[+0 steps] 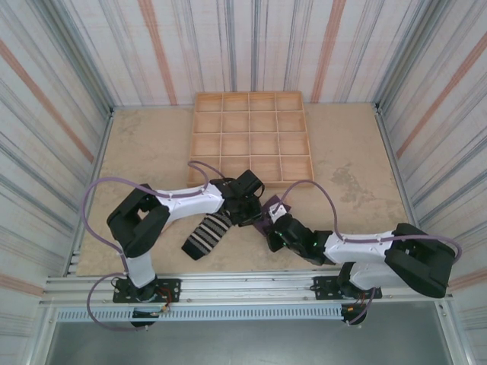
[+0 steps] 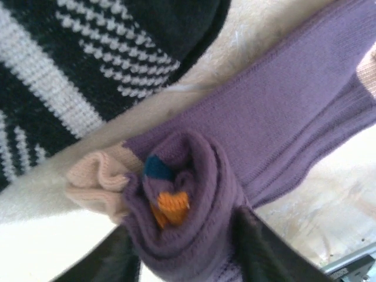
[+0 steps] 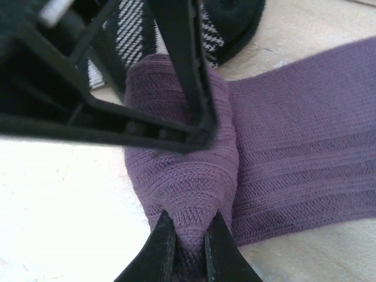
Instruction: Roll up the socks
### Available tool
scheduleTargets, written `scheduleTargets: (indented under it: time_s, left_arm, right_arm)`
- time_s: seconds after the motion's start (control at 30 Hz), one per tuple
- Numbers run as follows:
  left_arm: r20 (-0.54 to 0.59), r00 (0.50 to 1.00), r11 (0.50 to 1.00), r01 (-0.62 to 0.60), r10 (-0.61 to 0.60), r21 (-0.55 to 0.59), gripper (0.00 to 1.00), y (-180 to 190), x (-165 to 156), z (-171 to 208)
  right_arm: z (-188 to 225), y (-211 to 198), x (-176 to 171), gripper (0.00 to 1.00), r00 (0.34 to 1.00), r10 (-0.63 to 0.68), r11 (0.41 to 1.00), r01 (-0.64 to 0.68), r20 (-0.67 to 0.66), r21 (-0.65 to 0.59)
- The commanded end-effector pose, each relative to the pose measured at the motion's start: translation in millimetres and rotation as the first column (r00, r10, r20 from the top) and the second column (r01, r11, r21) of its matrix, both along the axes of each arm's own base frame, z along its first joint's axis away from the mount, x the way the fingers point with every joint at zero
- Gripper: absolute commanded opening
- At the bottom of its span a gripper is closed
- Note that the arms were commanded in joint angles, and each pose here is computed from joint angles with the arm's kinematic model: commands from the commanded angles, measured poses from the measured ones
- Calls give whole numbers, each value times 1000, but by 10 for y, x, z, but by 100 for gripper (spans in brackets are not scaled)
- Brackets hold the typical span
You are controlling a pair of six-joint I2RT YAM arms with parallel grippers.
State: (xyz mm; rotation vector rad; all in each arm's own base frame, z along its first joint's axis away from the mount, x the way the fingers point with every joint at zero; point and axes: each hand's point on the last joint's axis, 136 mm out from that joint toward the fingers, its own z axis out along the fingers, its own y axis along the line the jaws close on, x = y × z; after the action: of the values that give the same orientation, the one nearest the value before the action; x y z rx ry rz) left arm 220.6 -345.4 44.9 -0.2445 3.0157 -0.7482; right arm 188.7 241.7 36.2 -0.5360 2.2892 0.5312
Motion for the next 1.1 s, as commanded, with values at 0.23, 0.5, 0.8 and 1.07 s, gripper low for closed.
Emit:
scheduleTargets:
  time_s: [0.23, 0.5, 0.8, 1.07]
  left_arm:
    - [134, 991, 995, 34, -21, -98, 69, 16, 61, 305]
    - [165, 986, 997, -27, 40, -75, 67, 94, 62, 172]
    - [203, 976, 996, -62, 74, -62, 64, 22, 224, 133]
    - [188, 979, 995, -70, 82, -69, 57, -90, 282, -15]
  right_arm:
    - [-495, -331, -289, 0, 881, -107, 975, 183, -460, 124]
    - [-579, -406, -230, 0, 719, -149, 926, 343, -679, 160]
    - [-622, -422, -143, 0, 608, -166, 879, 448, -777, 162]
    - [-580, -439, -115, 0, 576, -152, 858, 480, -803, 182]
